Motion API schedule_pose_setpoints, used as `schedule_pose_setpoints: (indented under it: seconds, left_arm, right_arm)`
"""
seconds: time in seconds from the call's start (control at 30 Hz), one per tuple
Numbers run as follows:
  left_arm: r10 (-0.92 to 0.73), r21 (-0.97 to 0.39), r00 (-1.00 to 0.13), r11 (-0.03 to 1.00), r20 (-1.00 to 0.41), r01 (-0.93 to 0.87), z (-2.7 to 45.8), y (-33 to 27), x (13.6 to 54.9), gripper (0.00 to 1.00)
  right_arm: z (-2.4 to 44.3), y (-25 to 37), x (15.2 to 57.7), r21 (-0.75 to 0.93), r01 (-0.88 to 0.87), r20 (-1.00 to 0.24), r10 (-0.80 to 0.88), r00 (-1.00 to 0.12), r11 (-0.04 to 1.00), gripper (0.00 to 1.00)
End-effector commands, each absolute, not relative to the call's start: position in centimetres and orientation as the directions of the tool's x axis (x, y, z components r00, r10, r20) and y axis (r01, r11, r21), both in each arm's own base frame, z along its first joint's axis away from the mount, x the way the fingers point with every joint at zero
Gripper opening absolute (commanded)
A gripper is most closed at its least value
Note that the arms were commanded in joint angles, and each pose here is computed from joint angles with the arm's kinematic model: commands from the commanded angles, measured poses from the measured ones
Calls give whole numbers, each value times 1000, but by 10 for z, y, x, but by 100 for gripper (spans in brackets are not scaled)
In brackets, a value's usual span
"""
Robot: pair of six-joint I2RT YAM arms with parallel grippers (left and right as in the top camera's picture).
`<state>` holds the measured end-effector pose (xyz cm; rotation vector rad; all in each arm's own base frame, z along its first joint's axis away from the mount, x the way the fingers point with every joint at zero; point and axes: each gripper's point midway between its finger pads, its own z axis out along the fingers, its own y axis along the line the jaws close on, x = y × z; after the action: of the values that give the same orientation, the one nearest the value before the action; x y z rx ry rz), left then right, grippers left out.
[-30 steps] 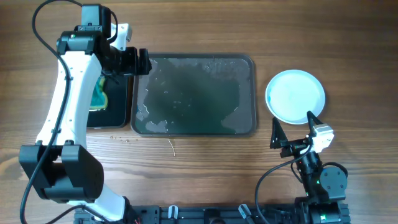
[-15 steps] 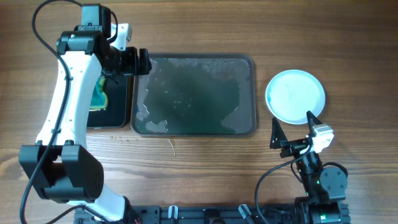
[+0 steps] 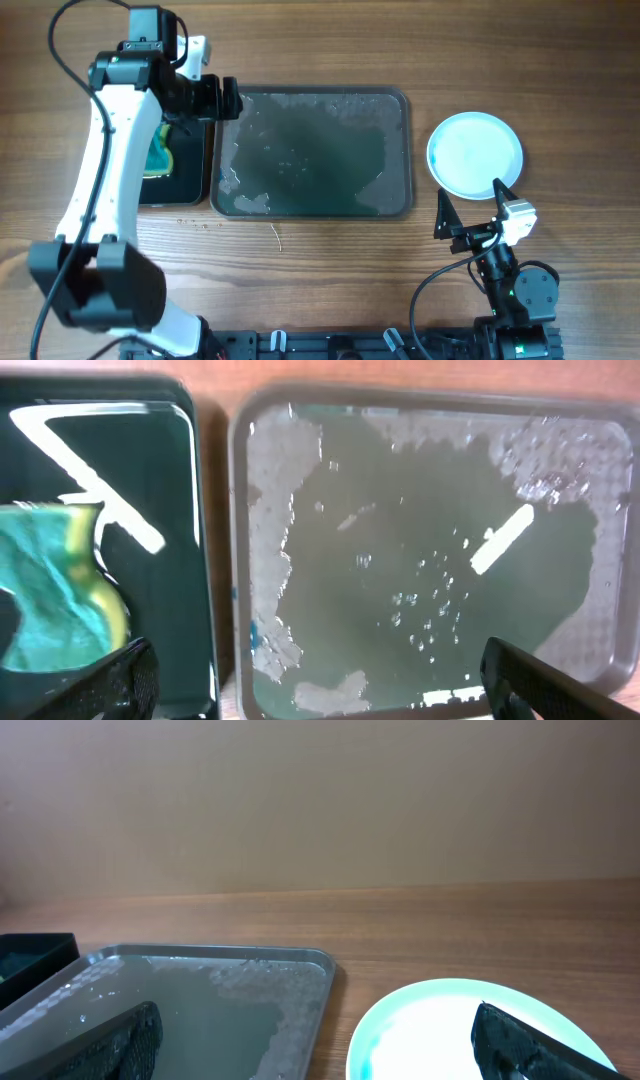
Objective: Clean dirty plates on tray and stack at the side
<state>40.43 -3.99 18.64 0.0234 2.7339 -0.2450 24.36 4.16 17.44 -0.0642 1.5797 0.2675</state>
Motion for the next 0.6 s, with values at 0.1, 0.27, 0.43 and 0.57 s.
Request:
schedule_pose_setpoints:
  seconds: [0.1,0.27,0.43,0.57]
  left_arm:
    - [4,-149,-692,976,-722,162,274,-57,393,100]
    - [-125,-210,-500,970,-857,118,281,-45,356,100]
    - [-185,-236,-362,967,-914,101,253,-32,314,100]
    - [-186,-222,-234,966,-954,136,235,-32,288,100]
  right_arm:
    - [177,43,242,132,-221,-991,131,-19,966,100]
    - [178,43,242,132,-221,-991,131,-19,966,100]
    - [177,43,242,131,-221,-991,130,-19,966,100]
    - [177,43,242,132,-221,-991,131,-19,966,100]
